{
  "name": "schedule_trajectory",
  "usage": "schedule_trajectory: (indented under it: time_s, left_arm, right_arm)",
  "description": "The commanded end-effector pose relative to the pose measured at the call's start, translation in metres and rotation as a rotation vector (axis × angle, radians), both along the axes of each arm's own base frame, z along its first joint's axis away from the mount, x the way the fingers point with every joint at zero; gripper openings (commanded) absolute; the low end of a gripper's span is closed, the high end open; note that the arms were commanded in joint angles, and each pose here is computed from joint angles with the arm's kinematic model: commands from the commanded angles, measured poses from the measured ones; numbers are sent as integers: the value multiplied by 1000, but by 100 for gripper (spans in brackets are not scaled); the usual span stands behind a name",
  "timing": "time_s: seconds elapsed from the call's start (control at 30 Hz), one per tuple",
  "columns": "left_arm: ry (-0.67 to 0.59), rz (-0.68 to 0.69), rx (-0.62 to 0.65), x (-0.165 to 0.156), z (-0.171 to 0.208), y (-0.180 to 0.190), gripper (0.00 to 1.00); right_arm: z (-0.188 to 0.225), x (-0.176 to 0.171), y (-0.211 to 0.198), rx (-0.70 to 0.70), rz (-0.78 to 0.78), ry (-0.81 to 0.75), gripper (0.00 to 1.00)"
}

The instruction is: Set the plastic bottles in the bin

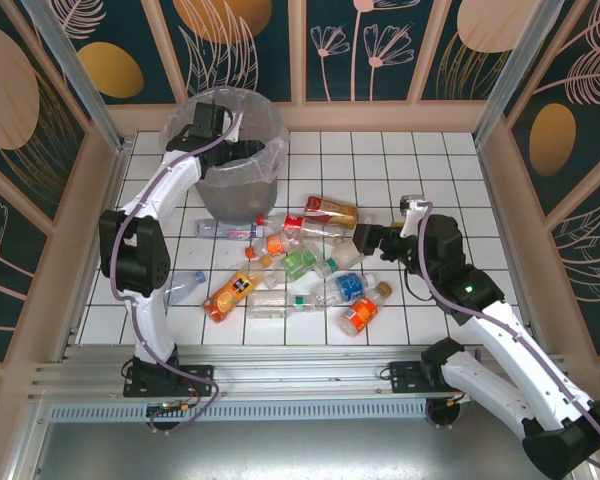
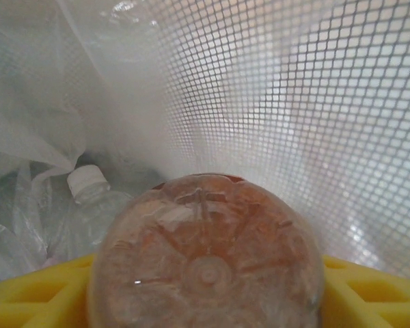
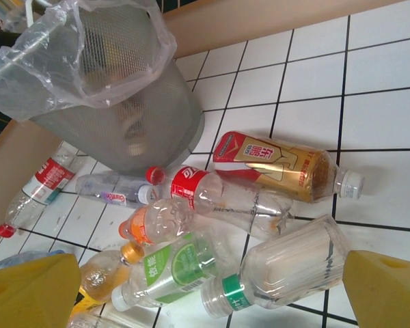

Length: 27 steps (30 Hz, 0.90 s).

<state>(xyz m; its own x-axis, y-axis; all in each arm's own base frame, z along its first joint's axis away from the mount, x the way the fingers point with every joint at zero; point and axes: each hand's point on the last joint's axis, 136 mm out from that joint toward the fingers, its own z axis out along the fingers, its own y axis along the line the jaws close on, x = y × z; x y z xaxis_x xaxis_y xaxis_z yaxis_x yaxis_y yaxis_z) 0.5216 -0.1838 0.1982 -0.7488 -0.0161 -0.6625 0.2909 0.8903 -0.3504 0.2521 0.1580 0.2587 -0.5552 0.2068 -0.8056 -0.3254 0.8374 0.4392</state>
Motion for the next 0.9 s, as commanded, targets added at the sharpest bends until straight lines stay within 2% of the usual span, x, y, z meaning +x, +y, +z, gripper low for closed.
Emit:
schedule_trajectory:
  time_s: [0.0, 0.17, 0.33, 0.5, 0.7, 0.87]
  left_arm:
    - [-33, -11, -16, -1, 15, 1, 75]
    - [-97, -1, -42, -3, 50, 2, 84]
    - [-187, -6, -94, -18, 100, 2, 98]
    - [-291, -27, -134, -45, 145, 5, 98]
    - [-344, -56, -171, -84, 170, 9, 98]
    - [-336, -214, -300, -140, 177, -9, 98]
  right_arm:
    - [0, -1, 4, 25, 5, 18, 99]
    - [1, -3, 1, 47, -9, 19, 99]
    - [1, -5, 0, 43, -9, 26, 99]
    - [-10, -7, 0, 24, -8, 71, 92]
    - [-42, -9, -6, -26, -55, 205, 84]
    - [-75, -14, -19, -76, -144, 359, 77]
